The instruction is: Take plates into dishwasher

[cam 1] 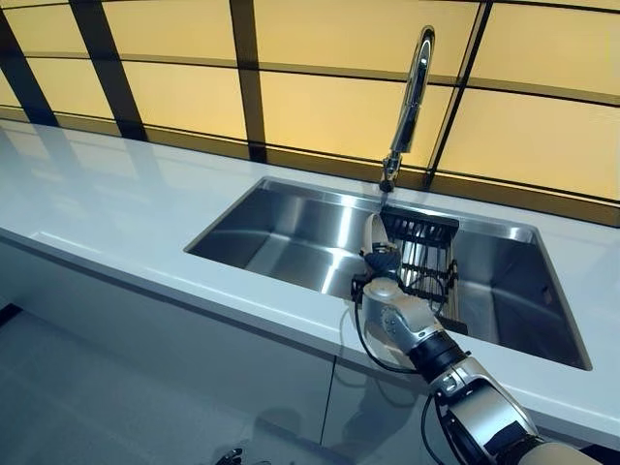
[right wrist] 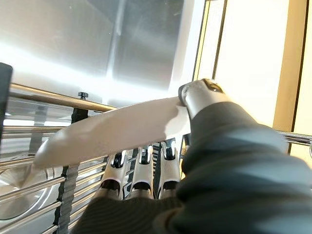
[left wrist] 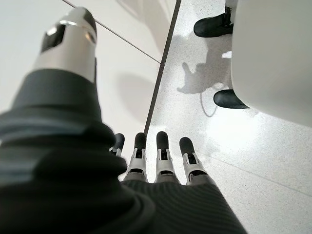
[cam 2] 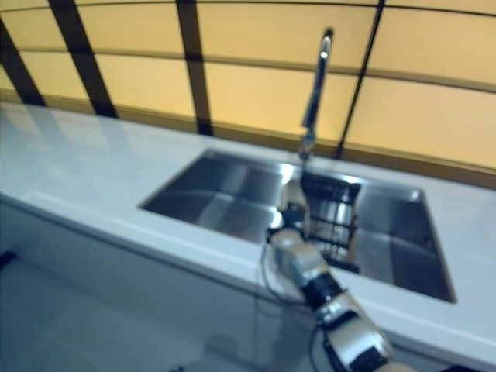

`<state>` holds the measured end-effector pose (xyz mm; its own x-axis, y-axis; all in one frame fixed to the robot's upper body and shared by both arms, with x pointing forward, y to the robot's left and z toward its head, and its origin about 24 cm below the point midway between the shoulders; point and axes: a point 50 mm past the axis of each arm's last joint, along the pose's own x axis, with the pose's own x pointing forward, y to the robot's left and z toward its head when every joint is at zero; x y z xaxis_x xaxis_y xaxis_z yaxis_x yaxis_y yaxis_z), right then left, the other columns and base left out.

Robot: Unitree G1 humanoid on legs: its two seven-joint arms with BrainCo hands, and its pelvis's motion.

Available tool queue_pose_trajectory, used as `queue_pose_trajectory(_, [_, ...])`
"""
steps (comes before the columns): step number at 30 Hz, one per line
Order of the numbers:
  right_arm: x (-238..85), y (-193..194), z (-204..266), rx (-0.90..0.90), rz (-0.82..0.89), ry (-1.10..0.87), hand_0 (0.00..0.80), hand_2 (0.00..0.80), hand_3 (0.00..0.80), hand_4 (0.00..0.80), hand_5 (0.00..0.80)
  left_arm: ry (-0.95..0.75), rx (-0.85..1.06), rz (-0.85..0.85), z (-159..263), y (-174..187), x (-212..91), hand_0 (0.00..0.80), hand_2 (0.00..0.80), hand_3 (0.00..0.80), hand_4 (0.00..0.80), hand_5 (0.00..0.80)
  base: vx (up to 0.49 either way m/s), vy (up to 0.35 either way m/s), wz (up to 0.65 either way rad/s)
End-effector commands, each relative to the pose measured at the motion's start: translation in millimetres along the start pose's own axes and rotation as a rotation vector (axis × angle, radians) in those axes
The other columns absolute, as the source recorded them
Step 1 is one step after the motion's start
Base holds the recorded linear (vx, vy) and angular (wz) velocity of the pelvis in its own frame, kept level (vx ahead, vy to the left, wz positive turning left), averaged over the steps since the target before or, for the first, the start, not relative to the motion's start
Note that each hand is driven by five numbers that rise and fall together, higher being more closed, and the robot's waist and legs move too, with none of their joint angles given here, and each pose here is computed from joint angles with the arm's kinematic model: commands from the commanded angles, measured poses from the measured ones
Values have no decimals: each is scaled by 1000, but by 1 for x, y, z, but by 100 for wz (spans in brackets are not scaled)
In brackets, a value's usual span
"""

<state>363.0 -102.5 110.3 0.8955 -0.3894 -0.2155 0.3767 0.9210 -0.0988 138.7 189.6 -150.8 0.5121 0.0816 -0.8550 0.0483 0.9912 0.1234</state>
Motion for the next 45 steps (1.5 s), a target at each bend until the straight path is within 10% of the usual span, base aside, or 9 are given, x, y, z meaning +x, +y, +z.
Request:
queue_pose_trajectory(1, [-5, 16, 29, 65, 50, -59, 477, 477, 477, 477, 477, 9, 46, -1, 2, -1, 2, 0, 0, 0, 0, 0, 0, 0, 0])
queue_pose_trajectory(5, [-3, 14, 30, 67, 45, -59, 800, 800, 800, 800, 800, 9, 45, 0, 1, 0, 2, 0, 0, 0, 0, 0, 0, 0, 0])
queue_pose_trajectory(45, [1, -32, 43, -2, 92, -235, 800, 800, 800, 800, 800, 8, 25, 23, -7, 11, -1, 0, 0, 0, 0, 0, 0, 0, 0])
